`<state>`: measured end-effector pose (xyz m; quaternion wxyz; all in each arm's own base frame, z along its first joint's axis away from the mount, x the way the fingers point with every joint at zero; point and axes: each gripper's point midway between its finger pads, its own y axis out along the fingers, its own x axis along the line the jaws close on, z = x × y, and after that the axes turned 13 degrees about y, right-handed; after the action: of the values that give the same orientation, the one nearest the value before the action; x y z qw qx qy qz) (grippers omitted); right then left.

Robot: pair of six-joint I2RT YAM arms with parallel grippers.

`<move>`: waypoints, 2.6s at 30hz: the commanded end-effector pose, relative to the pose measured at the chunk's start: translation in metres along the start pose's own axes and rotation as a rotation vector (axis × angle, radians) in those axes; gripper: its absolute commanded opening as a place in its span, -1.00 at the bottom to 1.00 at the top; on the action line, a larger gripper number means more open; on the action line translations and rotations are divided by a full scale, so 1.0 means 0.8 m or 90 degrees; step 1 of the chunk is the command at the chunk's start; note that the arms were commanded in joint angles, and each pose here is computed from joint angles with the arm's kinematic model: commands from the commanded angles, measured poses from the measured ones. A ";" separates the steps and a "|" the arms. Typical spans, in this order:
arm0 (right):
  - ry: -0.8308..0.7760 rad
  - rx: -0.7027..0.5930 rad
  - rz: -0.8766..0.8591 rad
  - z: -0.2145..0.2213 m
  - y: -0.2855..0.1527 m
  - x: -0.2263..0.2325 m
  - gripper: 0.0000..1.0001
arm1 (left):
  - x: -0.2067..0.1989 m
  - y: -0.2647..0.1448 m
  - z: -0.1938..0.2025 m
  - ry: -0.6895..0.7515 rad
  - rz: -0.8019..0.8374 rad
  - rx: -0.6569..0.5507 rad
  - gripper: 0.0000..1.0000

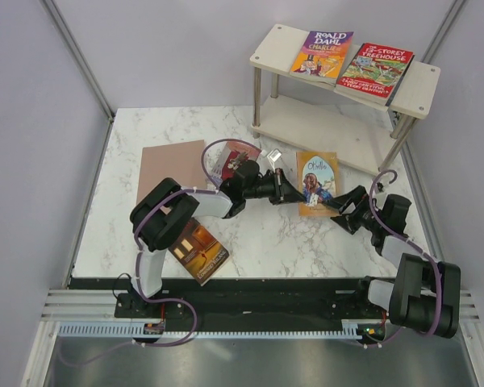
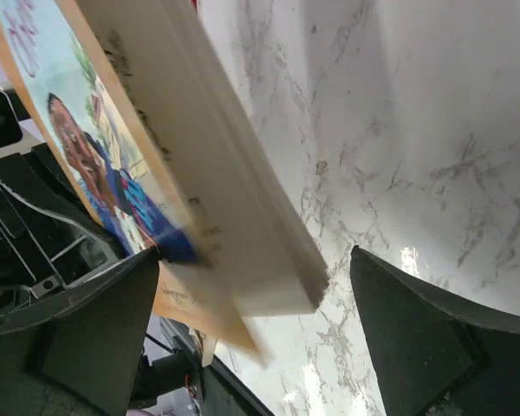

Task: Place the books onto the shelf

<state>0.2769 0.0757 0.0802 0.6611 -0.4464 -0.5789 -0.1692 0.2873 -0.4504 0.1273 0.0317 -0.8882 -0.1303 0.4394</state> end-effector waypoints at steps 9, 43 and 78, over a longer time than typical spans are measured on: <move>0.035 0.002 -0.128 0.006 -0.010 0.030 0.96 | -0.067 -0.004 -0.060 0.018 0.165 -0.062 -0.96; -0.053 -0.043 -0.217 -0.012 -0.048 0.119 -0.85 | 0.000 -0.015 -0.018 -0.033 0.106 -0.042 -0.70; -0.332 -0.131 -0.370 -0.013 -0.141 0.417 -0.92 | 0.107 -0.127 0.069 -0.022 -0.109 0.005 0.50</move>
<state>0.2780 0.1138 0.3965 0.4050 -0.3349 -0.8132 -0.2500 0.2771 -0.3311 0.0514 0.0749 -0.8483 -0.2047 0.4826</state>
